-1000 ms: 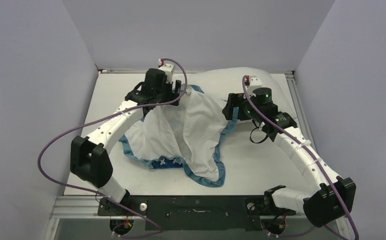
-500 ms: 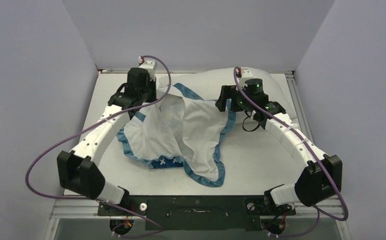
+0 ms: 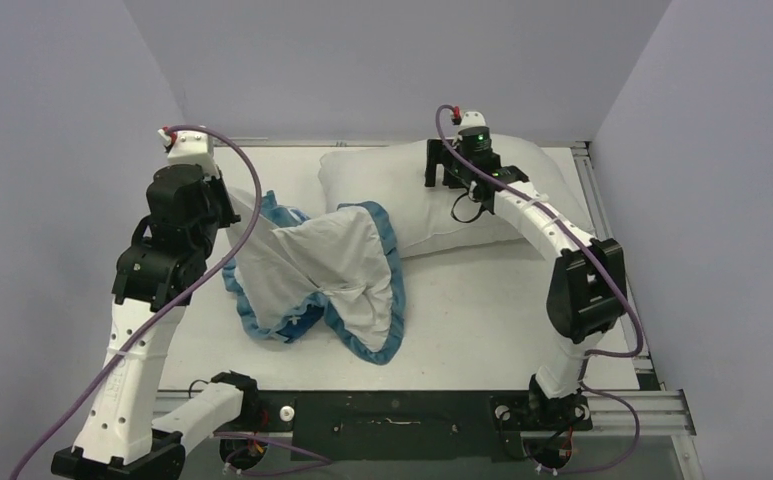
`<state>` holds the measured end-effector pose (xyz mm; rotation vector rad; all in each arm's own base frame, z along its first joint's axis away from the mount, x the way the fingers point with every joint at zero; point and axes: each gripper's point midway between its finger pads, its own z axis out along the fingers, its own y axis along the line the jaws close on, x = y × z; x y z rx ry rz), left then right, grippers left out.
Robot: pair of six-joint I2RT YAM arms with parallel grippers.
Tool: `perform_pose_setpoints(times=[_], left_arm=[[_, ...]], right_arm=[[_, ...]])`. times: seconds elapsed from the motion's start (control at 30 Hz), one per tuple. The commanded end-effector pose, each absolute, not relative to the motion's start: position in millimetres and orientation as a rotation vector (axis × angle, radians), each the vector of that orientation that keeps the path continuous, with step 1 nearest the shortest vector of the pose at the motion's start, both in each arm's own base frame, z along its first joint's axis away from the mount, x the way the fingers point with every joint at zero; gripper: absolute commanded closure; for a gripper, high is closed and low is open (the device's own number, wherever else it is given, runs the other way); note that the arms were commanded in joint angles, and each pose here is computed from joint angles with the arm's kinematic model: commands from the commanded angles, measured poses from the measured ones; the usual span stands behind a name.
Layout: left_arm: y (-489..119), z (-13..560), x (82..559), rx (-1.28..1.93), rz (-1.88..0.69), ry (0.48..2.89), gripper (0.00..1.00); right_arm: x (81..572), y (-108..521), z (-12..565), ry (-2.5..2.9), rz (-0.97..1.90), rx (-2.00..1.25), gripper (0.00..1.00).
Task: Put the pillow into the pillowcase
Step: Move the pillow to the center of the board.
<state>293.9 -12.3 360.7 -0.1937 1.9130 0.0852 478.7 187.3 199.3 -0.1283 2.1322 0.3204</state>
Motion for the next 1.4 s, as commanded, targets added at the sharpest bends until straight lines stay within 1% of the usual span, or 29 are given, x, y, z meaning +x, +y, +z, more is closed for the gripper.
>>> perform_pose_setpoints(times=[0.0,0.03,0.07,0.1,0.13,0.17,0.2,0.23,0.3,0.37,0.47,0.57,0.67,0.7,0.73,0.77,0.83,0.87,0.93,1.1,1.17,1.27,1.37], left_arm=[[-10,375,288,-0.209,0.077,1.895,1.00],[-13,375,289,-0.199,0.061,1.896,1.00],[-16,375,291,-0.190,0.047,1.897,1.00],[-18,374,293,-0.185,0.036,1.900,1.00],[-19,373,294,-0.182,0.032,1.904,1.00],[-20,372,296,-0.179,0.030,1.911,1.00],[-21,371,298,-0.177,0.029,1.915,1.00],[-22,370,299,-0.175,0.028,1.920,1.00],[-24,368,301,-0.168,0.021,1.923,1.00],[-26,367,303,-0.164,0.012,1.920,1.00],[-26,363,308,-0.168,0.013,1.920,1.00],[-25,361,312,-0.179,0.020,1.921,1.00],[-22,361,315,-0.196,0.041,1.922,1.00],[-20,361,316,-0.204,0.051,1.920,1.00],[-18,362,316,-0.213,0.064,1.919,1.00],[-18,362,316,-0.212,0.067,1.920,1.00],[-19,362,317,-0.201,0.063,1.923,1.00],[-21,361,318,-0.189,0.053,1.929,1.00],[-29,356,321,-0.165,0.018,1.944,1.00],[-56,335,330,-0.105,-0.122,2.005,1.00],[-70,323,333,-0.090,-0.200,2.037,1.00],[-87,302,339,-0.085,-0.295,2.091,1.00],[-105,284,343,-0.087,-0.400,2.130,1.00]], right_arm=[[500,153,163,2.192,-0.058,-0.089,0.05],[501,152,155,2.210,-0.070,-0.092,0.00],[500,151,147,2.230,-0.066,-0.093,0.09],[501,149,141,2.251,-0.033,-0.088,0.24],[500,146,137,2.266,0.006,-0.066,0.49],[499,139,139,2.268,0.049,-0.015,0.80],[497,130,141,2.264,0.083,0.028,0.93],[495,117,146,2.253,0.113,0.078,0.95],[481,87,156,2.226,0.147,0.179,0.95],[465,53,178,2.159,0.150,0.282,0.95],[435,17,227,2.014,0.132,0.374,0.95],[405,6,271,1.894,0.116,0.416,0.95],[388,13,293,1.844,0.168,0.396,0.95],[386,17,294,1.847,0.185,0.383,0.91],[384,22,295,1.848,0.206,0.361,0.76],[384,27,296,1.846,0.231,0.332,0.52],[385,35,295,1.846,0.261,0.283,0.15],[388,41,297,1.840,0.284,0.246,0.03],[395,55,297,1.853,0.309,0.181,0.10],[421,103,292,1.945,0.246,-0.012,0.10],[433,119,277,2.015,0.200,-0.069,0.10],[450,118,255,2.098,0.073,-0.078,0.10],[455,117,220,2.203,-0.087,-0.124,0.10]])
